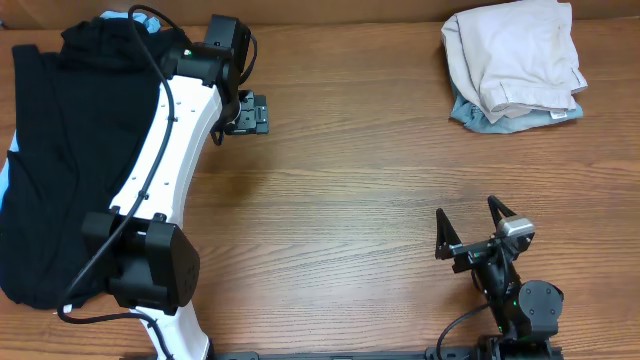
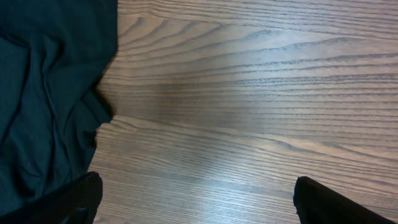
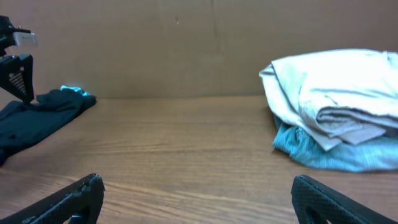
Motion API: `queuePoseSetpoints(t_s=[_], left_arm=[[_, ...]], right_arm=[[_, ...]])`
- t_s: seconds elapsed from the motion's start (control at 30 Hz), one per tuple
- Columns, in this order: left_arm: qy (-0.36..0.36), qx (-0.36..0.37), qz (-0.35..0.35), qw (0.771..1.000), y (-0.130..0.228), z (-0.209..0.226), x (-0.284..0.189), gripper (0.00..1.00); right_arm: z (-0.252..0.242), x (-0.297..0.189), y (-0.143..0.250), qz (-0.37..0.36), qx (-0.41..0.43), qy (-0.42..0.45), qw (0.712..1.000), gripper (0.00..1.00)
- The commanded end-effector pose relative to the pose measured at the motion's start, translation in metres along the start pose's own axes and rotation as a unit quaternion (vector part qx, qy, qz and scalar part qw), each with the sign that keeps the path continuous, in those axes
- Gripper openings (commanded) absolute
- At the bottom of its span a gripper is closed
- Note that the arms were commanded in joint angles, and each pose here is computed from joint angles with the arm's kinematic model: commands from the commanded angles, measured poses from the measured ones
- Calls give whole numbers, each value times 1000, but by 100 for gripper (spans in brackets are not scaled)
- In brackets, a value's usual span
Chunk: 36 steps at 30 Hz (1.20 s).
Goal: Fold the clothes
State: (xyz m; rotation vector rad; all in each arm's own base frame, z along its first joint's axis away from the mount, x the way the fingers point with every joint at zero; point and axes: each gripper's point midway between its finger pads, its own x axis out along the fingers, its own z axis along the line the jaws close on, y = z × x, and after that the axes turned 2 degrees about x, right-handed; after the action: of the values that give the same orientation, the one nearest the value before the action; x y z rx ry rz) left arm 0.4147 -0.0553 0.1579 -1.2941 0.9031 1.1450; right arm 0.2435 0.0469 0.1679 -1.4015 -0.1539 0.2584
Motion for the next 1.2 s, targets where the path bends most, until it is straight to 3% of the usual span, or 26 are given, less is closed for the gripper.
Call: queuePoseSetpoints(t_s=[0.0,0.77,0.9,1.17], left_arm=[[-8,6,4,1000,1,1,5,100],[-8,5,4,1000,1,1,5,100],[3,10,-26,1000,0,-4,-20,100],[61,49,-145,986,16,-34,-125,100]], right_arm=[[0,-2,-4,-16,2,3,1000,100],[1,-3,-8,-24,0,0,1000,100],[1,-3,-8,-24,0,0,1000,100],[1,-3,-8,-24,0,0,1000,100]])
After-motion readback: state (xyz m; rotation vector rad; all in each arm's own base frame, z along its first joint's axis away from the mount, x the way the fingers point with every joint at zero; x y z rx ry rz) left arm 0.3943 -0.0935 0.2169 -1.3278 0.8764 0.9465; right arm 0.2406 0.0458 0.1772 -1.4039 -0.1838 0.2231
